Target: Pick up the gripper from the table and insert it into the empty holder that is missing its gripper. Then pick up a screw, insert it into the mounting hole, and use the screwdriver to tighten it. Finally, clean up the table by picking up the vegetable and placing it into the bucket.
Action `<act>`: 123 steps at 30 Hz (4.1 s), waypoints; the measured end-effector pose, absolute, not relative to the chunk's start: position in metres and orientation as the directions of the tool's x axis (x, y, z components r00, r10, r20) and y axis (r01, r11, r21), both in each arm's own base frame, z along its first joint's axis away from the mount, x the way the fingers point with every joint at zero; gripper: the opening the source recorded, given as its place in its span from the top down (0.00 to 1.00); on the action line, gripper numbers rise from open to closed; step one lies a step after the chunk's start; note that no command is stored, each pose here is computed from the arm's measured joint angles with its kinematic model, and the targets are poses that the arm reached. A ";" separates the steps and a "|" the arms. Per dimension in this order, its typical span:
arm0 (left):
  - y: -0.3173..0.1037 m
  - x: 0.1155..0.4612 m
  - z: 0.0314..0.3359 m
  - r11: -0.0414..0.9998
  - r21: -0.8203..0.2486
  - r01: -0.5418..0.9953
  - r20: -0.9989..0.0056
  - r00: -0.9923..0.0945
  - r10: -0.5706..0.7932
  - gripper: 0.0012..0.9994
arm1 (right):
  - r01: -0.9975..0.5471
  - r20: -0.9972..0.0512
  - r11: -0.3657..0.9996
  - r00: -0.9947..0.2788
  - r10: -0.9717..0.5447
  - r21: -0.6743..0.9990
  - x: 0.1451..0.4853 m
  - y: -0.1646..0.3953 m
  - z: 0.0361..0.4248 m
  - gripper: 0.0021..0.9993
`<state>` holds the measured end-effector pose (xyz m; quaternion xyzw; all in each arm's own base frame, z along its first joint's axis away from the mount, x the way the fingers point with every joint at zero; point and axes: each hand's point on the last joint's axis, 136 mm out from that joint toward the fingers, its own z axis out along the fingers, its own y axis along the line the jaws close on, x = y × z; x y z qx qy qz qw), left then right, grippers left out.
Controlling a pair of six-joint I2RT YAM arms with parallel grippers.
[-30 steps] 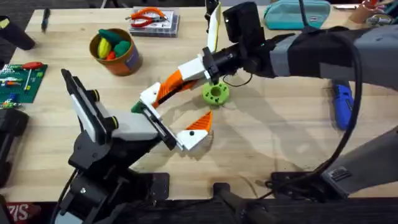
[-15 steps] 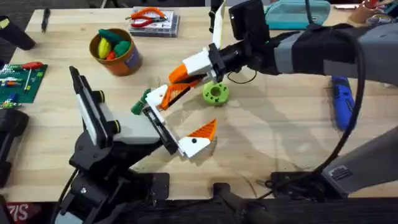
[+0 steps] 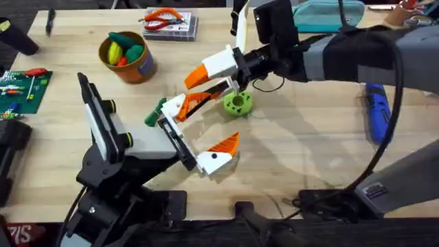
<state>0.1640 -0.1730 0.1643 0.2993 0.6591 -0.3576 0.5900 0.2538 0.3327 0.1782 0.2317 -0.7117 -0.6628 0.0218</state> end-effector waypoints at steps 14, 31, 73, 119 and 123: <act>-0.173 0.164 0.164 0.565 -0.119 0.816 -0.992 -0.125 -0.027 0.01 | -0.270 -0.237 0.031 -0.890 -0.389 0.962 0.242 0.327 0.167 0.40; -0.173 0.164 0.164 0.563 -0.118 0.818 -0.992 -0.124 -0.027 0.01 | -0.276 -0.248 0.016 -0.885 -0.394 0.961 0.241 0.326 0.169 0.98; -0.157 0.183 0.163 0.671 -0.137 0.729 -0.989 -0.138 -0.052 0.01 | -0.333 -0.285 0.110 -0.904 -0.318 0.936 0.254 0.360 0.167 0.99; -0.161 0.179 0.164 0.650 -0.133 0.749 -0.990 -0.135 -0.048 0.01 | -0.355 -0.304 0.116 -0.899 -0.316 0.928 0.254 0.362 0.165 0.68; -0.162 0.178 0.164 0.643 -0.130 0.755 -0.990 -0.133 -0.044 0.01 | -0.355 -0.305 0.114 -0.899 -0.315 0.928 0.255 0.361 0.165 0.64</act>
